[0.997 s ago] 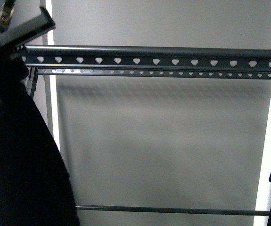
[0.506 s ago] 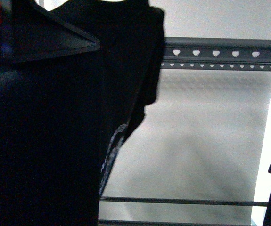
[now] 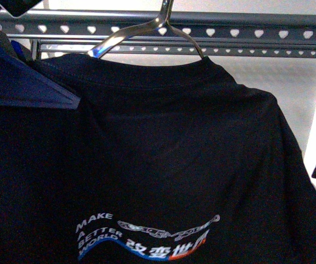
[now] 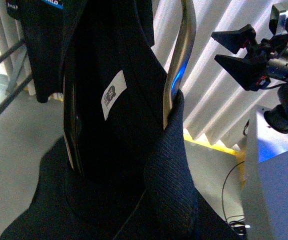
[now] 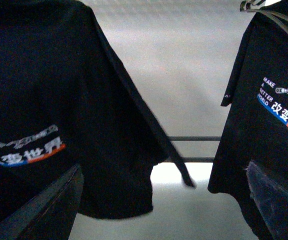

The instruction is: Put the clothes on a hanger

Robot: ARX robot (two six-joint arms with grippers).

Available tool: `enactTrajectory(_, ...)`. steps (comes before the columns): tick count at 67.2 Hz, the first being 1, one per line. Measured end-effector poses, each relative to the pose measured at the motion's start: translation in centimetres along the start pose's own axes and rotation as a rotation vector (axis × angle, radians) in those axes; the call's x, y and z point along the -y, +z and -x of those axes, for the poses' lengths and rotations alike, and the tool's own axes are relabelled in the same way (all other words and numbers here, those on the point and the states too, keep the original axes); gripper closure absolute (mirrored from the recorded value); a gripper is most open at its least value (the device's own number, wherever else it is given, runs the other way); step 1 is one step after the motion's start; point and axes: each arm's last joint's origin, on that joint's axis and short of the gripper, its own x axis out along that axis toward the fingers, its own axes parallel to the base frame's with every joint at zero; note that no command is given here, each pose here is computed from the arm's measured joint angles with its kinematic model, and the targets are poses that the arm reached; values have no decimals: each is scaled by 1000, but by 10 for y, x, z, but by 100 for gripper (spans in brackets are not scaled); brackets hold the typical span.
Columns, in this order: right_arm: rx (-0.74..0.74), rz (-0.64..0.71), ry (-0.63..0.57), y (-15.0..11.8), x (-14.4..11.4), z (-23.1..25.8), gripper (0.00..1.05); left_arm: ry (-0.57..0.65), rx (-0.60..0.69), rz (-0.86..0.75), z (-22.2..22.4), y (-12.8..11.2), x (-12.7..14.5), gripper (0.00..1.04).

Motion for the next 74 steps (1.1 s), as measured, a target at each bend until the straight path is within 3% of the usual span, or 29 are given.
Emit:
enactTrajectory(19, 0, 0, 0, 0, 0, 0, 7, -6, -119, 102, -1, -2, -6, 101)
enactTrajectory(29, 0, 0, 3, 0, 0, 0, 7, -9, 143, -227, -17, 33, -16, 101)
enactTrajectory(38, 0, 0, 1, 0, 0, 0, 7, -74, 270, -370, -19, 67, 9, 101)
enactTrajectory(48, 0, 0, -1, 0, 0, 0, 7, -111, 299, -405, -24, 75, 19, 101)
enactTrajectory(50, 0, 0, 0, 0, 0, 0, 7, -122, 296, -348, -25, 74, 18, 101)
enactTrajectory(66, 0, 0, 0, 0, 0, 0, 7, -109, 297, -288, -43, 57, 5, 101)
enactTrajectory(74, 0, 0, 2, 0, 0, 0, 7, -68, 358, -366, -50, 74, -5, 101)
